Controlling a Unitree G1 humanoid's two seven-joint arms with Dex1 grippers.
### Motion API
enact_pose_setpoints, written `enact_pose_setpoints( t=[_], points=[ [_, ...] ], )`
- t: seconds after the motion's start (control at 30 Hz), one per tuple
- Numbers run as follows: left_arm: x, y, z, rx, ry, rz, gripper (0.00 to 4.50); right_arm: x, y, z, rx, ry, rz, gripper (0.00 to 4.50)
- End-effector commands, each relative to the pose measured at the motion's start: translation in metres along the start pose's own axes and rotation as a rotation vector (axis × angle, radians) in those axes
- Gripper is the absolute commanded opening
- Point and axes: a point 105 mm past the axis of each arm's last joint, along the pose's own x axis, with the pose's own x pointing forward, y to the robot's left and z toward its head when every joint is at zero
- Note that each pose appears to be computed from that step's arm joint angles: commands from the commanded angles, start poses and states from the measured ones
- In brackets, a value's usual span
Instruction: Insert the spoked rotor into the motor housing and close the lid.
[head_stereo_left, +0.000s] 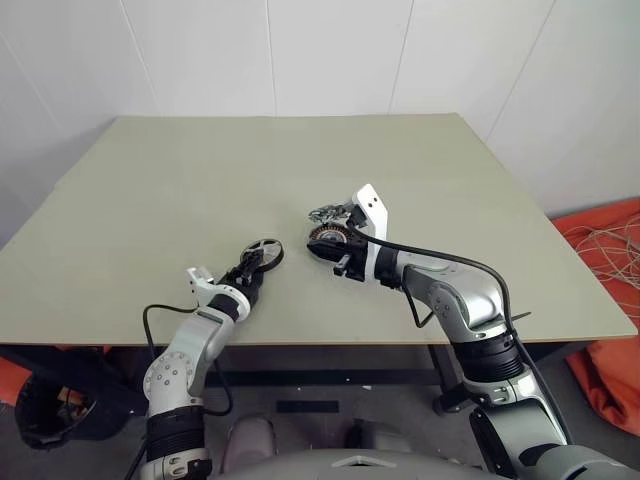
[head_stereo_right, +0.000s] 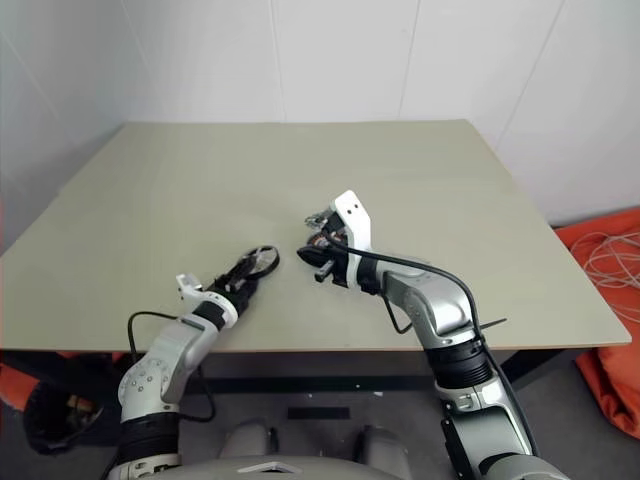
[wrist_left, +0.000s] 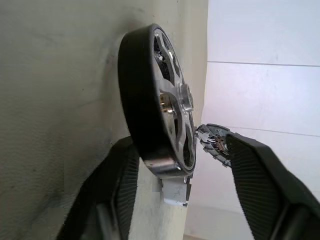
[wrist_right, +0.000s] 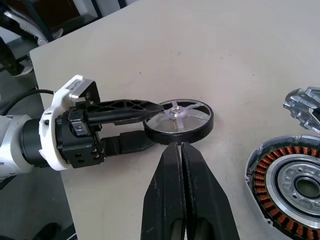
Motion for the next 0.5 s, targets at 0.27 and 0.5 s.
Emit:
enact_pose_setpoints(
  t=[0.27, 0.5],
  points=[
    [0.004, 0.004, 0.002, -0.006, 0.001, 0.003, 0.38, 0.0, 0.008, 0.014, -0.039, -0.043, 0.024, 0.0],
    [-0.008, -0.029, -0.008, 0.043, 0.045, -0.121, 0.38, -0.002, 0.007, 0.015, -0.039, -0.046, 0.025, 0.0]
  ],
)
